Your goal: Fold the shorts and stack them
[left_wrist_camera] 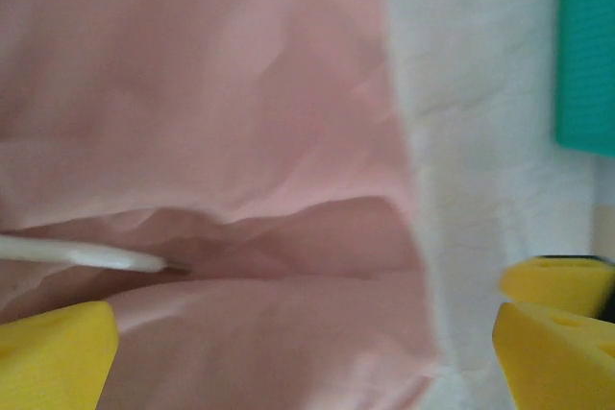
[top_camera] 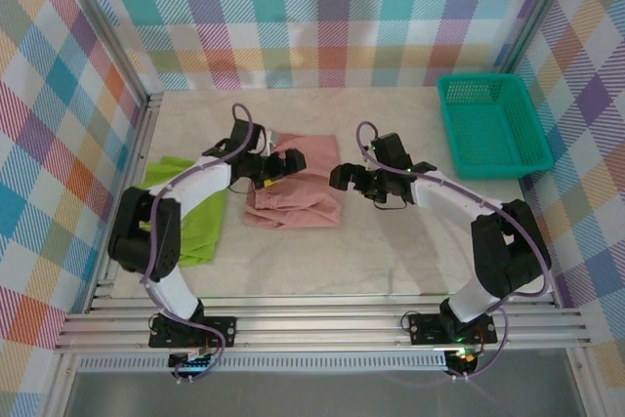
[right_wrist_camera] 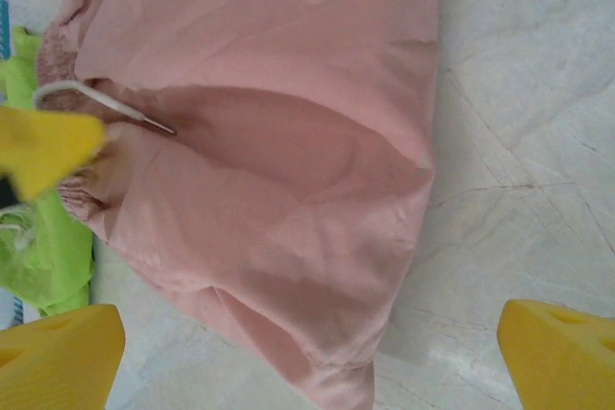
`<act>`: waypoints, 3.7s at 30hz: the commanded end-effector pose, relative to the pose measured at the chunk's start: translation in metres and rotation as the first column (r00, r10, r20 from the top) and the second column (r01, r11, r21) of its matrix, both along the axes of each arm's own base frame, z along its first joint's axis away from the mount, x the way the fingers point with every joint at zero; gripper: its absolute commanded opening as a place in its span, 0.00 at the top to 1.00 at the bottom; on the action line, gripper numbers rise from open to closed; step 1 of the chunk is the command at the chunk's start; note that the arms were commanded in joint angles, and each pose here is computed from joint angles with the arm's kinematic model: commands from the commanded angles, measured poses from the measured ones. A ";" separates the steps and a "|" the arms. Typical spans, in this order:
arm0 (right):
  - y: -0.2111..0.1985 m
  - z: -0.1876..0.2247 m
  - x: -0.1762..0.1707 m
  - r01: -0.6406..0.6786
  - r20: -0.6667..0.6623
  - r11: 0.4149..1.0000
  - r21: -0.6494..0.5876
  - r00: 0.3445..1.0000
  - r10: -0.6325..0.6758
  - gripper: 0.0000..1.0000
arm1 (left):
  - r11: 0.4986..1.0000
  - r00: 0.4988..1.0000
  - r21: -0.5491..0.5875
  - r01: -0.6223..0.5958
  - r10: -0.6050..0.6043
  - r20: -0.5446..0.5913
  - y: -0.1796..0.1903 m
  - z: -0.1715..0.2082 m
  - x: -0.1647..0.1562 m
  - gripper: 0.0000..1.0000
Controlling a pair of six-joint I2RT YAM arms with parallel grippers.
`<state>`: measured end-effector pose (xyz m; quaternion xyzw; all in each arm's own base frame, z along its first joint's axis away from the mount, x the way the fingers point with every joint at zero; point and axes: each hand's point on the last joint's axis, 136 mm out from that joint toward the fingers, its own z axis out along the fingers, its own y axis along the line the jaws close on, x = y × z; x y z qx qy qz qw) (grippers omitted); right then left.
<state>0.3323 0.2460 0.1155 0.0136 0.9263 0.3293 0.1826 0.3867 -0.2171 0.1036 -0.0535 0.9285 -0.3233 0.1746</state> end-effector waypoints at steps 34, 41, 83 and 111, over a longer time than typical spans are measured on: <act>0.161 -0.010 0.040 -0.111 -0.178 0.922 0.370 0.966 0.188 0.00 | 0.966 0.979 0.197 -0.166 0.186 -0.087 0.112 -0.016 0.002 0.02; 0.102 -0.064 0.036 -0.015 -0.275 0.972 0.235 0.958 0.082 0.00 | 0.981 0.983 0.138 -0.137 0.151 -0.101 0.099 -0.017 0.000 0.04; 0.060 -0.095 0.027 -0.017 -0.316 0.983 0.184 0.946 0.075 0.00 | 0.996 0.994 -0.082 0.029 -0.038 -0.105 -0.016 -0.036 0.023 0.11; 0.056 -0.019 0.033 -0.065 -0.148 0.971 0.232 0.984 0.101 0.01 | 0.986 0.995 0.136 0.099 -0.094 -0.046 0.003 0.024 0.016 1.00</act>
